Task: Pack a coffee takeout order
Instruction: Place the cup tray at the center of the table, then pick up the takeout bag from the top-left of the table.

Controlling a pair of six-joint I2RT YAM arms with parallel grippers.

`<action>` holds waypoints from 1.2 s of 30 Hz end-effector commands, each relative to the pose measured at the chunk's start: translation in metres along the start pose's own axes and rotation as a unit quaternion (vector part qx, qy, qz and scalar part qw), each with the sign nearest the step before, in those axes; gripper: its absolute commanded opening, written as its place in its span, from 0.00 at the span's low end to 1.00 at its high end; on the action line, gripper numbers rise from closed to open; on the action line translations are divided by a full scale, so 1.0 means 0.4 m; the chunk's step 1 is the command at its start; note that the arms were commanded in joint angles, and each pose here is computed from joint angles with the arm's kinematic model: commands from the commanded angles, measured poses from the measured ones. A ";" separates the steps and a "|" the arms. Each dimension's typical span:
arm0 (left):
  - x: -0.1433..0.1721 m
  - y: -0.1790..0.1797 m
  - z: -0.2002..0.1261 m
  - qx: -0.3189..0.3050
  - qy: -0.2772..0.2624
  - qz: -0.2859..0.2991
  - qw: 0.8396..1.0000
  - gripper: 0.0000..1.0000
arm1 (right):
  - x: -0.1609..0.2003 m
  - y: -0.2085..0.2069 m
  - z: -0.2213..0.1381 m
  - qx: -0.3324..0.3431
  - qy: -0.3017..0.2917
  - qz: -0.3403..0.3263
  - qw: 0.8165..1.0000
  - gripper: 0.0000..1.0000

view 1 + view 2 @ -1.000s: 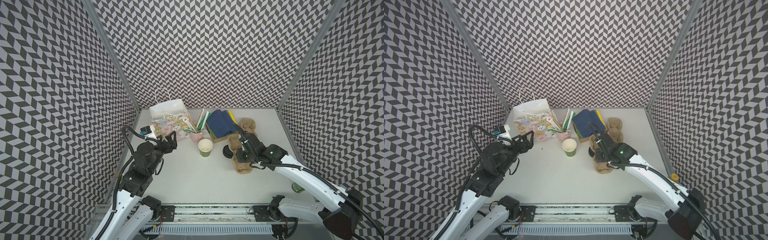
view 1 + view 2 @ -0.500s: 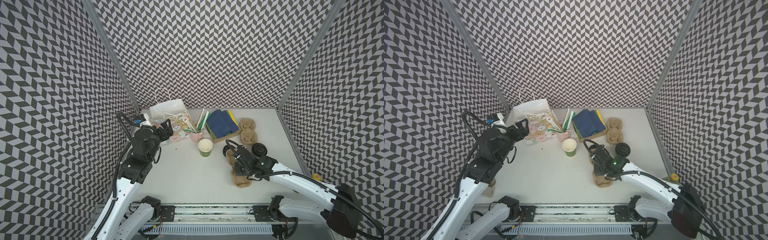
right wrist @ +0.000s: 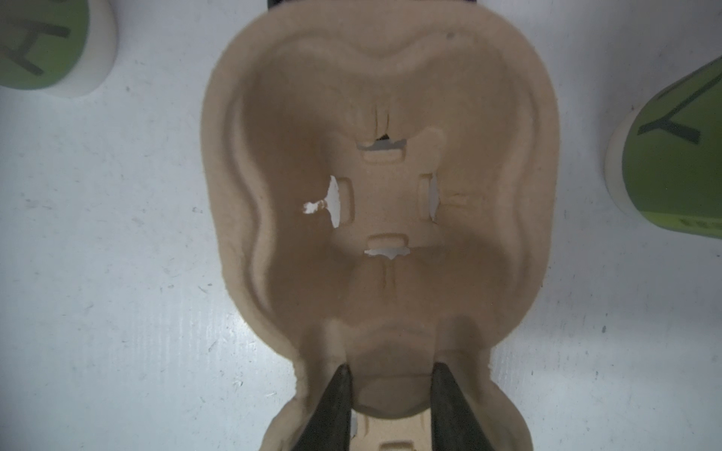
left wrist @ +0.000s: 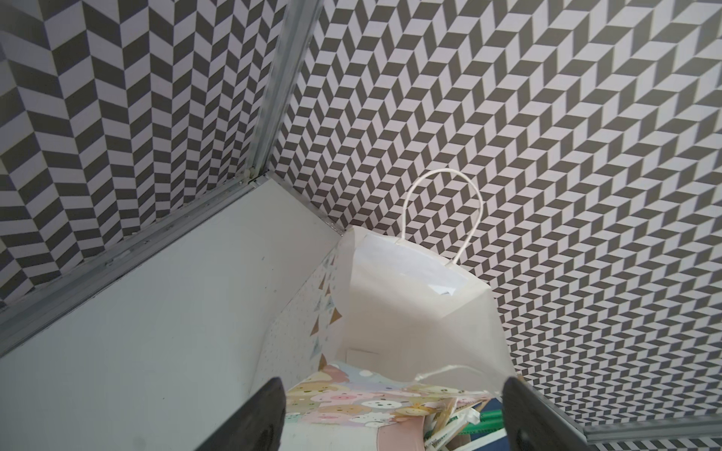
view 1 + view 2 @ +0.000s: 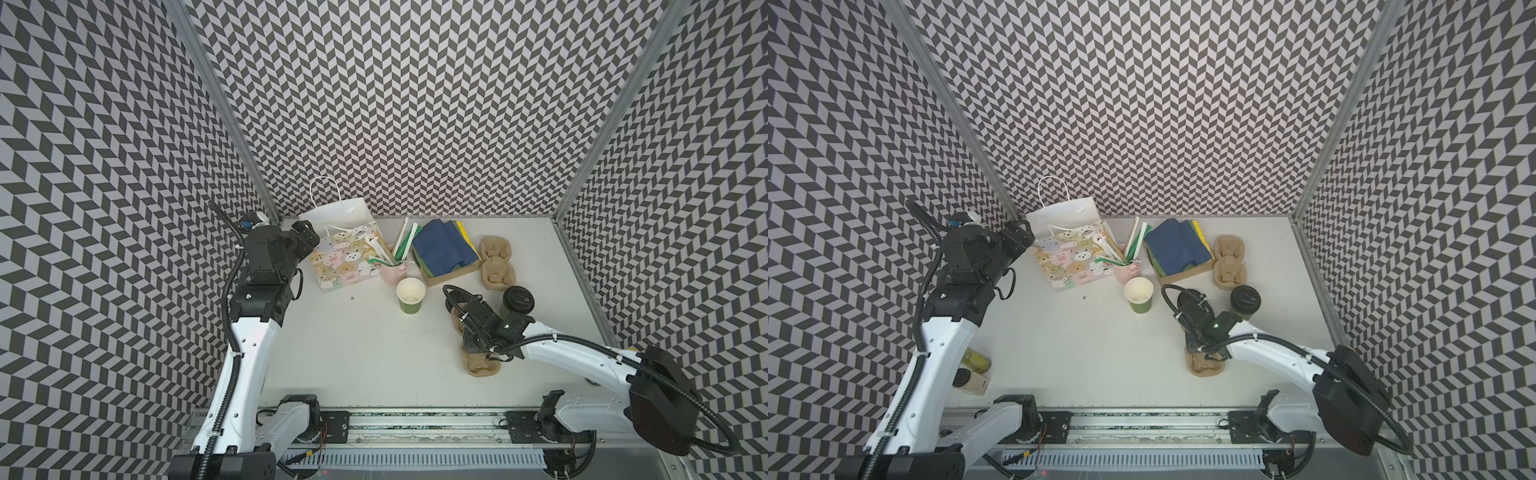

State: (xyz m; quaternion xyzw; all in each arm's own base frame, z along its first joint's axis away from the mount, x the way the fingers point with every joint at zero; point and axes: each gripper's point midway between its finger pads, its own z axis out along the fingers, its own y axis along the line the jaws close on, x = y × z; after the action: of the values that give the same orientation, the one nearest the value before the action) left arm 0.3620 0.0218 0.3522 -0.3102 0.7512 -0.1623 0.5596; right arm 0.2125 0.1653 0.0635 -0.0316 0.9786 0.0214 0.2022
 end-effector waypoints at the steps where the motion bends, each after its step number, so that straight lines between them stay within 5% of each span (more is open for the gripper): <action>1: -0.008 0.025 0.030 -0.017 0.015 -0.025 0.999 0.87 | -0.029 0.011 -0.008 -0.007 -0.028 0.015 0.999 0.35; 11: -0.063 0.063 0.105 -0.093 0.019 -0.013 0.995 0.86 | -0.037 0.026 -0.032 -0.028 -0.031 0.011 0.999 0.49; 20: -0.048 0.096 0.198 -0.139 0.047 0.012 0.989 0.83 | -0.122 0.036 -0.160 -0.051 -0.089 -0.004 0.995 0.78; 36: -0.047 0.053 0.253 -0.123 0.099 0.009 0.987 0.74 | -0.153 0.075 -0.245 -0.102 -0.115 -0.035 0.987 0.82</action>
State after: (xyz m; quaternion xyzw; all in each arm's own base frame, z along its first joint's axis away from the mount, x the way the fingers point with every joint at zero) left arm 0.4641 0.0630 0.3124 -0.3542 0.8178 -0.0809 0.4464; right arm 0.2298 0.1903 0.1678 -0.0766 0.9457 0.1039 0.2982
